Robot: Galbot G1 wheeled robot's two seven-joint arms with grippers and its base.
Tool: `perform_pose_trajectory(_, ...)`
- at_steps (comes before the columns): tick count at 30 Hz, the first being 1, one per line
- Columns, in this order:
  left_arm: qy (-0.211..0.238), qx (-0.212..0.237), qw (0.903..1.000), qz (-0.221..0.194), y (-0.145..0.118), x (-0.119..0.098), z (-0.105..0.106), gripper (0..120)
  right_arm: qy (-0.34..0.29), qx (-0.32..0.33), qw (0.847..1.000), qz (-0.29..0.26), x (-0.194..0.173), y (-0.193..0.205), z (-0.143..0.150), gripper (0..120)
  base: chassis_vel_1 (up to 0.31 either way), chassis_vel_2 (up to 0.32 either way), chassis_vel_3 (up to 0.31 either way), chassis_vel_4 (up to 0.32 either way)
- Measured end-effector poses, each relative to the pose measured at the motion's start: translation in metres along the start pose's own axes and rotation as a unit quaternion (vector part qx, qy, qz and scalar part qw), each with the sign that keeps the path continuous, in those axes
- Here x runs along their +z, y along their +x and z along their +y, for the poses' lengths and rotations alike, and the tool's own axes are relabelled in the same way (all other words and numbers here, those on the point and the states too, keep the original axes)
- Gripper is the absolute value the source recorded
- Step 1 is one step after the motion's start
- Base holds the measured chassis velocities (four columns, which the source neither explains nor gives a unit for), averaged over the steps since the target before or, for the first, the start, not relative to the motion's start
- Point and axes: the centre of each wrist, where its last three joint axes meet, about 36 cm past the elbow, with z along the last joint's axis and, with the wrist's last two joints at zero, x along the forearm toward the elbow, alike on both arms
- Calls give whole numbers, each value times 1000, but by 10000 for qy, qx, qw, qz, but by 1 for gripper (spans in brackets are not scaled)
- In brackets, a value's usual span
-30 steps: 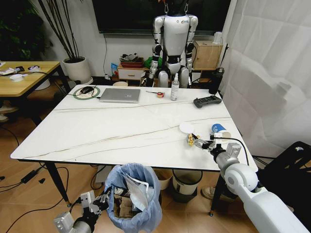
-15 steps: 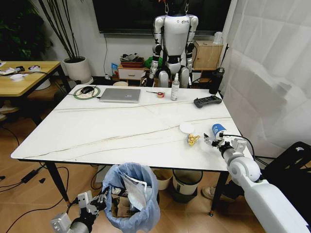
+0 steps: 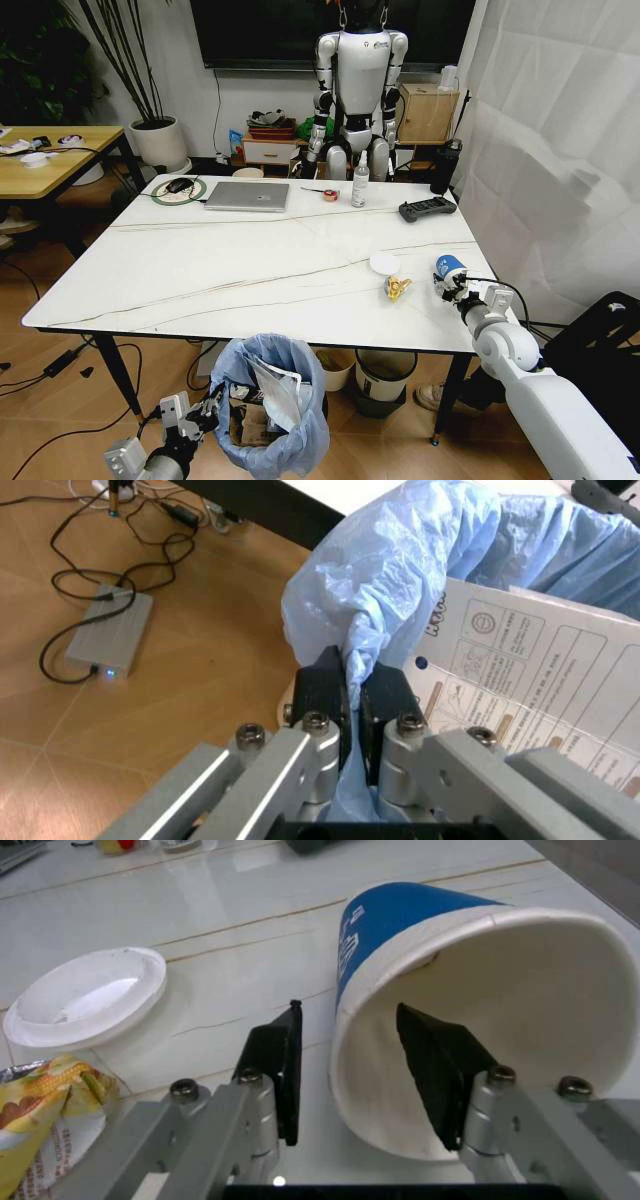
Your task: Pick up the trash bin and place the trash from the table into it.
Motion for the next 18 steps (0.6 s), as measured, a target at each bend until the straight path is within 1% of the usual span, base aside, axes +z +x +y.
perform_pose_trajectory(1,0,-1,10000,1,0,0,0,0,4,-13,10000,2,0,0,0,28,0,0,0,0)
perform_pose_trajectory(4,-5,2,10000,3,-1,0,1,0,48,-48,10000,-11,1,0,1,15,0,0,0,0)
perform_pose_trajectory(6,-4,5,10000,6,-1,0,1,0,53,-53,10000,-2,3,-1,2,8,0,0,0,0)
perform_pose_trajectory(7,-4,5,10000,6,-1,0,1,0,53,-53,10000,-2,3,-1,2,8,0,0,0,0)
perform_pose_trajectory(9,-2,4,10000,10,-1,0,1,0,58,-56,10000,9,5,0,2,0,0,0,0,0)
perform_pose_trajectory(15,13,-2,10000,20,-2,2,1,0,113,-50,9999,-26,6,0,0,0,0,0,0,0)
perform_pose_trajectory(16,15,0,10000,21,-2,2,1,0,110,-78,9999,-83,6,1,-2,0,0,0,0,0)
perform_pose_trajectory(18,16,4,10000,20,-2,2,1,0,59,-353,9987,-361,0,6,-5,0,0,0,0,0)
